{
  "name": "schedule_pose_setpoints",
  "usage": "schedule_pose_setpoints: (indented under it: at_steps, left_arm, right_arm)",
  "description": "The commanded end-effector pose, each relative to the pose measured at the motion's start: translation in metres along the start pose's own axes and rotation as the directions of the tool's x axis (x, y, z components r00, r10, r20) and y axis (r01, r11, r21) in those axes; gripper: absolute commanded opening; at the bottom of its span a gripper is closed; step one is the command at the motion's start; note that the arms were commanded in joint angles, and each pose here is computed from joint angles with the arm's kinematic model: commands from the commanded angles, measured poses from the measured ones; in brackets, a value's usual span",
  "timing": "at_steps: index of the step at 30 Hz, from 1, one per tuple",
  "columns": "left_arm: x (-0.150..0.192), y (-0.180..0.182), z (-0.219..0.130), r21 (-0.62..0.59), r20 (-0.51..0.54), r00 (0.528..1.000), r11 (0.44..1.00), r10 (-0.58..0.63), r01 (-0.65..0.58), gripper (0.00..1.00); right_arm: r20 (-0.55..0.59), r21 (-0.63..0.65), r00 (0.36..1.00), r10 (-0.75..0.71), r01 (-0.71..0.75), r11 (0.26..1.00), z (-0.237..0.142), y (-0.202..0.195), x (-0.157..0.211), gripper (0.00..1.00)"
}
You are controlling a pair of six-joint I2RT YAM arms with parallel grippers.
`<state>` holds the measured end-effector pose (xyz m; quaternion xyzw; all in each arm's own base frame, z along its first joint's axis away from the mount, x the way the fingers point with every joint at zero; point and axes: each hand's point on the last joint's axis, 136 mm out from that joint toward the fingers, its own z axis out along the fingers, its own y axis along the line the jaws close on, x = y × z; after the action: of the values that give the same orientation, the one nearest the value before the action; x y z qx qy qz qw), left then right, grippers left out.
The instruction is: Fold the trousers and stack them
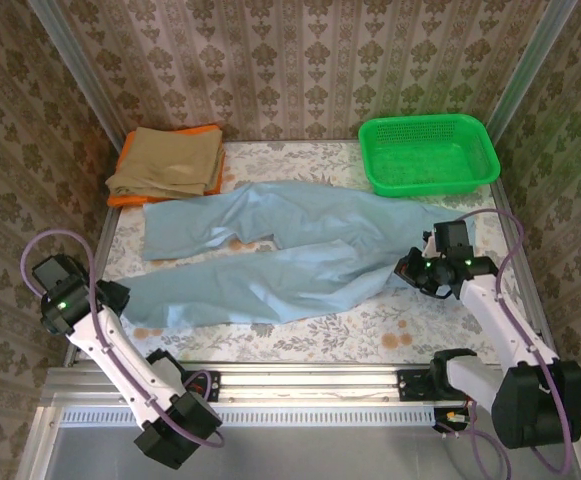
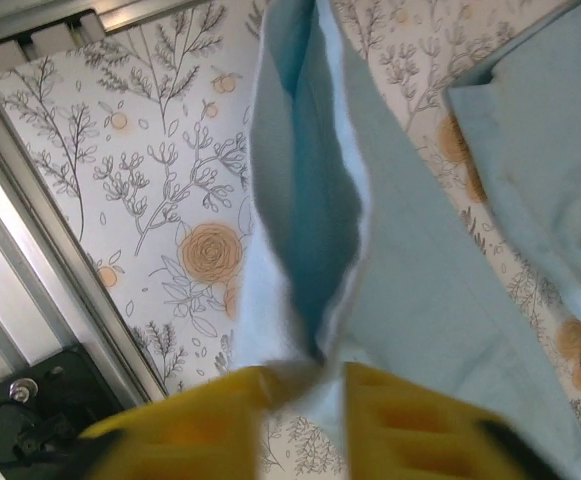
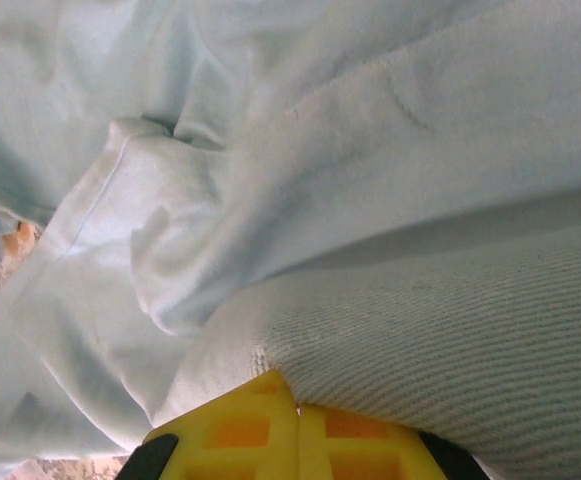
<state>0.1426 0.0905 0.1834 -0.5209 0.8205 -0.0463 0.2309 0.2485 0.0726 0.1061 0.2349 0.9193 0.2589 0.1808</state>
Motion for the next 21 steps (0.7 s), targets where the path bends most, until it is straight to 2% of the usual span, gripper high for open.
schedule_pose_setpoints:
  at_steps: [1, 2, 6, 8, 10, 11, 12, 13, 14, 18, 21]
  left_arm:
    - [-0.013, -0.017, -0.009, 0.091, 0.038, 0.998, 0.995, -0.047, 0.043, 0.81]
    - [-0.018, -0.027, -0.014, 0.138, 0.046, 0.998, 0.989, -0.053, 0.046, 0.86]
    - [-0.028, -0.067, -0.027, 0.302, 0.067, 0.997, 0.953, -0.048, 0.026, 0.9]
    - [-0.018, -0.089, -0.029, 0.349, 0.049, 0.999, 0.937, 0.014, -0.031, 0.9]
    - [0.008, -0.116, -0.024, 0.397, 0.008, 0.991, 0.909, 0.132, -0.124, 0.88]
    - [0.021, -0.125, -0.021, 0.411, -0.004, 0.983, 0.896, 0.186, -0.168, 0.88]
    - [0.04, -0.138, -0.017, 0.438, -0.018, 0.967, 0.871, 0.254, -0.22, 0.88]
    - [0.06, -0.147, -0.013, 0.455, -0.041, 0.947, 0.849, 0.319, -0.267, 0.88]
    - [0.075, -0.153, -0.009, 0.462, -0.058, 0.929, 0.835, 0.365, -0.299, 0.88]
    - [0.159, -0.173, 0.01, 0.507, -0.116, 0.811, 0.736, 0.574, -0.449, 0.88]
    - [0.22, -0.169, 0.018, 0.528, -0.156, 0.705, 0.662, 0.692, -0.532, 0.86]
  right_arm:
    - [-0.063, -0.019, 0.998, -0.018, 0.017, 1.0, -0.005, 0.0, 0.021, 0.0]
    - [-0.06, -0.016, 0.998, -0.02, 0.019, 1.0, -0.007, -0.001, 0.022, 0.0]
    - [-0.036, -0.002, 0.999, -0.019, 0.019, 1.0, -0.015, -0.001, 0.021, 0.01]
    - [-0.028, 0.011, 0.999, -0.017, 0.017, 1.0, -0.017, -0.002, 0.02, 0.02]
    - [-0.035, 0.036, 0.999, -0.014, 0.016, 0.999, -0.015, -0.007, 0.02, 0.03]
    - [-0.045, 0.049, 0.999, -0.011, 0.013, 0.999, -0.014, -0.009, 0.02, 0.07]
    - [-0.061, 0.063, 0.998, -0.009, 0.012, 0.998, -0.011, -0.012, 0.022, 0.11]
    - [-0.073, 0.084, 0.997, -0.003, 0.009, 0.996, -0.01, -0.016, 0.023, 0.22]
    - [-0.082, 0.104, 0.997, 0.002, 0.007, 0.995, -0.009, -0.019, 0.024, 0.27]
    - [-0.072, 0.16, 0.997, -0.024, 0.036, 0.986, -0.021, -0.023, 0.027, 0.33]
    - [-0.116, 0.203, 0.99, -0.074, 0.097, 0.974, -0.029, -0.02, 0.046, 0.32]
